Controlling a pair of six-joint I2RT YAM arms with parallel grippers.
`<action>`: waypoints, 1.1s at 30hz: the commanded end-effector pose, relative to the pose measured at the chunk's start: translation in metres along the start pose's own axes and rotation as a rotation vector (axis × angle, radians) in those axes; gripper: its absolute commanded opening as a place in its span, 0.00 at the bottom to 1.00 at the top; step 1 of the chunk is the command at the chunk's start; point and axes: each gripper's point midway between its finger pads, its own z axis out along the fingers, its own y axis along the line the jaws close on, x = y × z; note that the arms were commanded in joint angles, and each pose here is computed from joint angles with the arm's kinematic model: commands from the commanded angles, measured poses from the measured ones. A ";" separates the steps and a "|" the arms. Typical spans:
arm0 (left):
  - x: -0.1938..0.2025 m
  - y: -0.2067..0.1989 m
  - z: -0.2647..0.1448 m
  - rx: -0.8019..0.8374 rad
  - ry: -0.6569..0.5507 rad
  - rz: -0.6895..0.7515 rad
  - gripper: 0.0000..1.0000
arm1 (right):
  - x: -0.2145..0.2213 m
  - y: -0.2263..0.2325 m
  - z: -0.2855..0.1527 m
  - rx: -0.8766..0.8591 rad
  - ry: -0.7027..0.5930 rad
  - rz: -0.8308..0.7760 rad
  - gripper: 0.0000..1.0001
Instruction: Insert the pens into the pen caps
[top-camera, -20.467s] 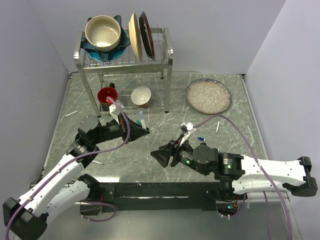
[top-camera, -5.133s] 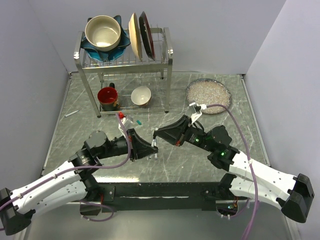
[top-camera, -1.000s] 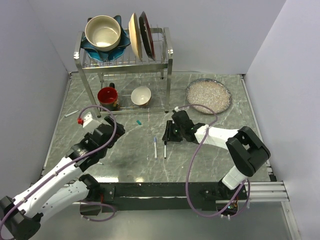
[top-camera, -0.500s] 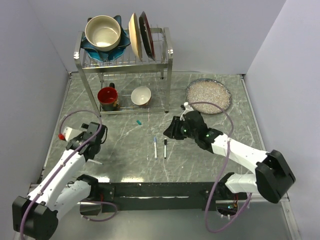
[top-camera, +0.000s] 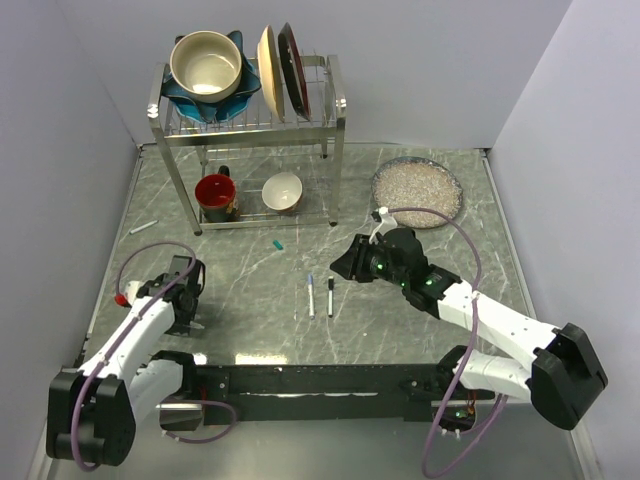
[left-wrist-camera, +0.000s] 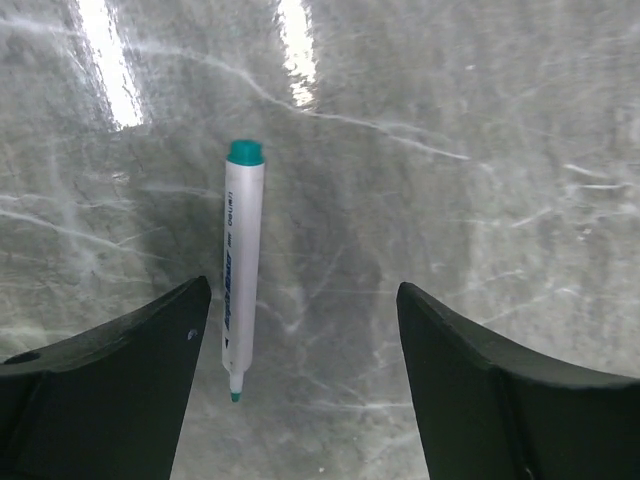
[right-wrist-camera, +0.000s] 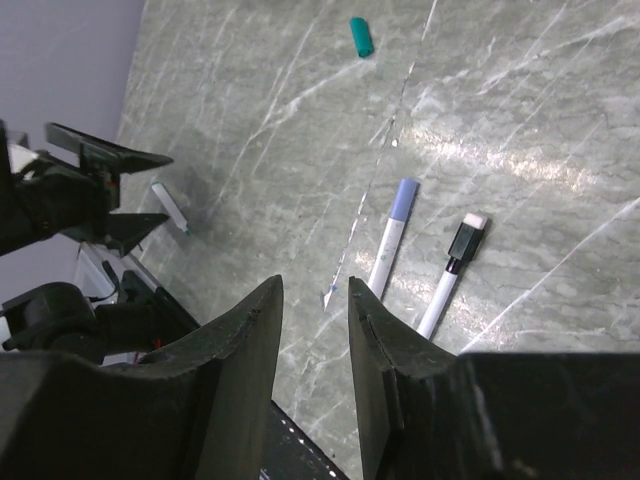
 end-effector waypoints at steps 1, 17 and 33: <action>0.009 -0.004 0.006 -0.003 0.045 -0.042 0.78 | -0.012 0.011 -0.005 -0.033 -0.053 -0.023 0.40; 0.027 0.017 0.010 -0.148 0.133 -0.025 0.33 | -0.018 0.017 -0.003 -0.042 -0.053 -0.026 0.39; 0.085 -0.021 -0.027 0.056 0.405 -0.043 0.01 | -0.018 0.025 -0.005 -0.088 -0.059 -0.018 0.39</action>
